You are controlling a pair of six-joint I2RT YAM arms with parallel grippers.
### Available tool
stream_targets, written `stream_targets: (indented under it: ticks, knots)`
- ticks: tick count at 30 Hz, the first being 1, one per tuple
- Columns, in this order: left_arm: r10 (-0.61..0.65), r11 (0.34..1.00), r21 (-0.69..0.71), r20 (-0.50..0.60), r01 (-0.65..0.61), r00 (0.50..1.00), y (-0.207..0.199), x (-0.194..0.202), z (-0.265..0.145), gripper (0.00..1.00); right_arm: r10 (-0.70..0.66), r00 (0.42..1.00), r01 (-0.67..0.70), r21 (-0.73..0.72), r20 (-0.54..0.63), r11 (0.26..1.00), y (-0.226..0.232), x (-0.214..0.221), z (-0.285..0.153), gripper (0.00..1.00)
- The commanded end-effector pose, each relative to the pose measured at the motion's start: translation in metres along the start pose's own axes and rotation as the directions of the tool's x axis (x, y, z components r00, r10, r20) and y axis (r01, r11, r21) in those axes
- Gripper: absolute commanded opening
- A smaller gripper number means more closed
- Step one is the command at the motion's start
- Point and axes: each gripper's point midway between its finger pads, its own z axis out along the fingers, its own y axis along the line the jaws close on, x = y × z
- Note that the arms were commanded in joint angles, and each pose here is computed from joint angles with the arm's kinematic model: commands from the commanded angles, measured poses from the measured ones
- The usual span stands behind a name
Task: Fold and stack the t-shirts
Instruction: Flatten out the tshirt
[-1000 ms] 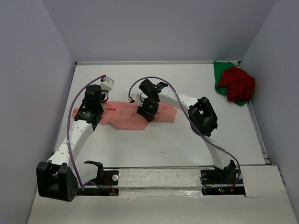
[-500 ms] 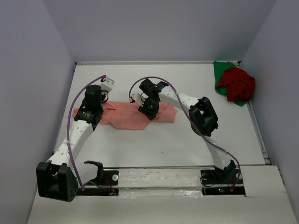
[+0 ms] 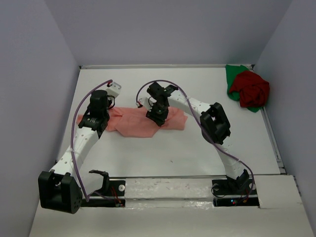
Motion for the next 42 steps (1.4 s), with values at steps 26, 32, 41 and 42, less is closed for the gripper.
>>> stream_targets:
  ticks: [26,32,41,42]
  knots:
    - [-0.035,0.999,-0.040,0.049,0.037,0.998,0.019,-0.025,-0.006,0.00,0.000,0.988,-0.037,0.231,0.156,0.972,-0.060,-0.022,-0.116,0.00]
    - [-0.033,0.994,-0.105,0.065,0.040,0.997,0.037,-0.035,-0.006,0.00,0.128,0.968,-0.207,0.402,0.216,0.892,-0.133,0.022,-0.182,0.00]
    - [-0.184,0.977,-0.070,0.179,0.199,0.966,0.102,-0.098,0.013,0.00,0.210,0.887,-0.433,0.579,0.412,0.691,-0.210,0.079,-0.306,0.00]
    - [-0.187,0.976,-0.071,0.194,0.204,0.963,0.109,-0.106,0.011,0.00,0.195,0.885,-0.430,0.583,0.422,0.689,-0.207,0.077,-0.313,0.00]
